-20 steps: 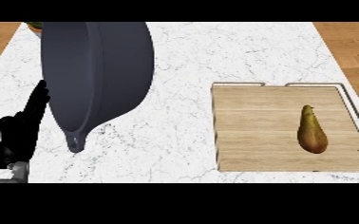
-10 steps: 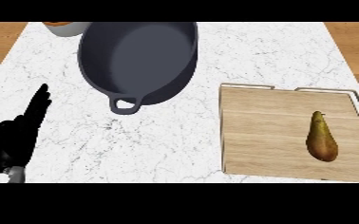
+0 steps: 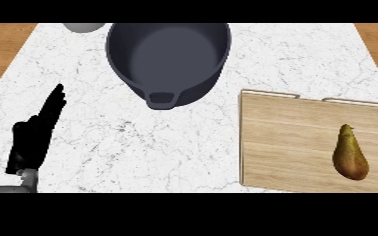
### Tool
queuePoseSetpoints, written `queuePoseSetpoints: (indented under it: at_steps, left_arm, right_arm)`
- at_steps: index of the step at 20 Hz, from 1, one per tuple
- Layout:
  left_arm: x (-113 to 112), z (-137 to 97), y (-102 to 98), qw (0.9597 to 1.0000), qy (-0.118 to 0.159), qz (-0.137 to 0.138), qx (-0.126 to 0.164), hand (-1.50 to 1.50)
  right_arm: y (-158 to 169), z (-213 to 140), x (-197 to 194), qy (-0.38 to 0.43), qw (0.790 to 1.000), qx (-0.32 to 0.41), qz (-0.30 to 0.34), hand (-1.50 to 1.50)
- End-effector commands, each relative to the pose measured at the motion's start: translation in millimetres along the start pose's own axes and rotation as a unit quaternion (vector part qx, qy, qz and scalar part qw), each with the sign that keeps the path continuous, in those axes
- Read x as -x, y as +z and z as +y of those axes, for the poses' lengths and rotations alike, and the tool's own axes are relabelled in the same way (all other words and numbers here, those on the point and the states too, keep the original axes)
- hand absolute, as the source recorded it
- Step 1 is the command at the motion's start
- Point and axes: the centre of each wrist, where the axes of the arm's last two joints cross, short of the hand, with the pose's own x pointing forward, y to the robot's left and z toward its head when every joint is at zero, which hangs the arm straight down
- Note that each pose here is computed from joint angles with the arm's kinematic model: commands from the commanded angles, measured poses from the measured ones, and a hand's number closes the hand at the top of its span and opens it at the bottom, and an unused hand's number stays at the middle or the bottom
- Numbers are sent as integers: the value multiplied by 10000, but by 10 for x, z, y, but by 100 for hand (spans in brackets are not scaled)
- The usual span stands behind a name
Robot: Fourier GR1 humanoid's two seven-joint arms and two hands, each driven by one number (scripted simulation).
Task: Pick the pear from the tray and place it in the pot
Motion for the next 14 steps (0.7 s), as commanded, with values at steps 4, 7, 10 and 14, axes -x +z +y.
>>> queuePoseSetpoints:
  at_steps: [4, 7, 10, 14]
  left_arm:
    - [-39, -112, 42, 10000, -6, -57, 45, 0]
    - [44, -66, -64, 10000, -38, 19, 39, 0]
    - [56, 54, -96, 10000, 5, 19, -87, 0]
    - [123, -77, -11, 10000, -24, -32, 11, 0]
  right_arm:
    - [-85, -126, -442, 511, 9899, -1048, 804, -150]
    - [-121, -26, -632, 457, 9889, -1222, 713, -150]
    - [-265, -38, -726, 613, 9860, -1298, 843, -150]
    - [-334, 222, -884, 837, 9829, -1280, 1027, -150]
